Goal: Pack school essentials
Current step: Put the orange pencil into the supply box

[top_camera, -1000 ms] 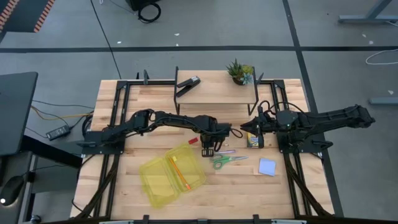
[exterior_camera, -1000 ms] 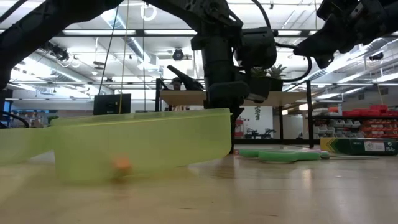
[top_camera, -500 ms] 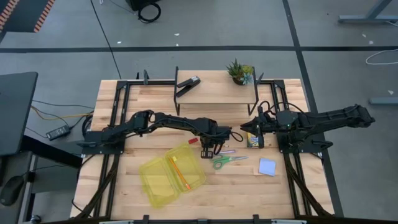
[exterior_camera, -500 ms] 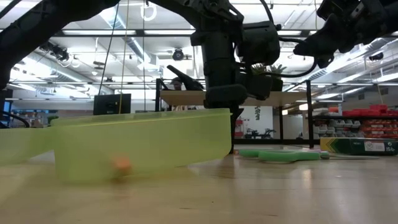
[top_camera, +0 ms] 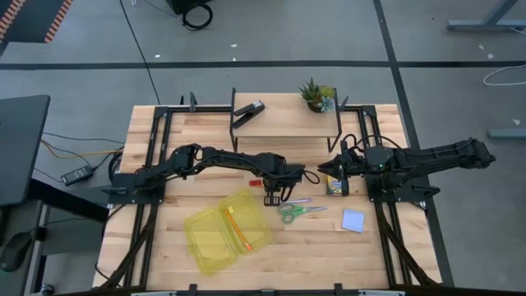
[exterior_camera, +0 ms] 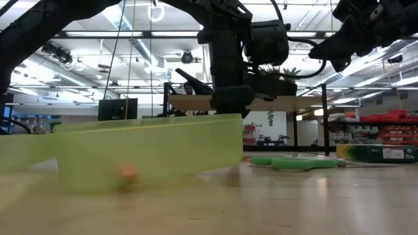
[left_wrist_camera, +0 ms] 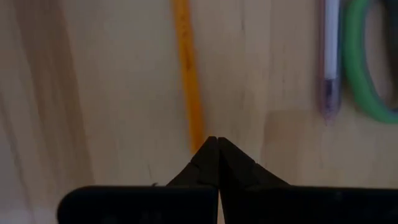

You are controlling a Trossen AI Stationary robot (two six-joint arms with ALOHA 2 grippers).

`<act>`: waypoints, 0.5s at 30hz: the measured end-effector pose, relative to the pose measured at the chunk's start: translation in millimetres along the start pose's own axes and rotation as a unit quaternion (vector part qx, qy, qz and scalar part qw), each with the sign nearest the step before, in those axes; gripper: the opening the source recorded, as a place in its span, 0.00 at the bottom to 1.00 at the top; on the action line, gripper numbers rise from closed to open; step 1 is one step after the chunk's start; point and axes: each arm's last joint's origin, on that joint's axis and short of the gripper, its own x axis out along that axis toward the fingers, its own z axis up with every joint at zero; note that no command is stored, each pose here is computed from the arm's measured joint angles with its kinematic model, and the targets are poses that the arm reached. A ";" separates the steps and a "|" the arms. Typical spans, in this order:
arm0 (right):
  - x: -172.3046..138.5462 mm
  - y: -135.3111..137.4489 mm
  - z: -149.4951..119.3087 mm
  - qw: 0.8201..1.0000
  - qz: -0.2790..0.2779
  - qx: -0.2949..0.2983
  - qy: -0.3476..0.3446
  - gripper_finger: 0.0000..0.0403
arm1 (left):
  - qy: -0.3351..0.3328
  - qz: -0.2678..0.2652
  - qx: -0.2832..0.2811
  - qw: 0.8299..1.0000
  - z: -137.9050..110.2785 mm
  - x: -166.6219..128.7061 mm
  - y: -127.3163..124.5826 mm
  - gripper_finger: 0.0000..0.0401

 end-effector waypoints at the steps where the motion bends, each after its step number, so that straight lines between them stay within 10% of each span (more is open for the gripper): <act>1: -0.1 -0.1 -0.7 1.000 -0.001 -0.001 0.004 0.15 | 0.002 -0.001 0.000 1.000 -0.4 0.0 -0.6 0.00; 15: 27.9 -0.2 -25.3 0.991 -0.031 -0.010 0.127 0.15 | 0.008 -0.002 -0.004 1.000 -1.7 -1.4 -0.5 0.28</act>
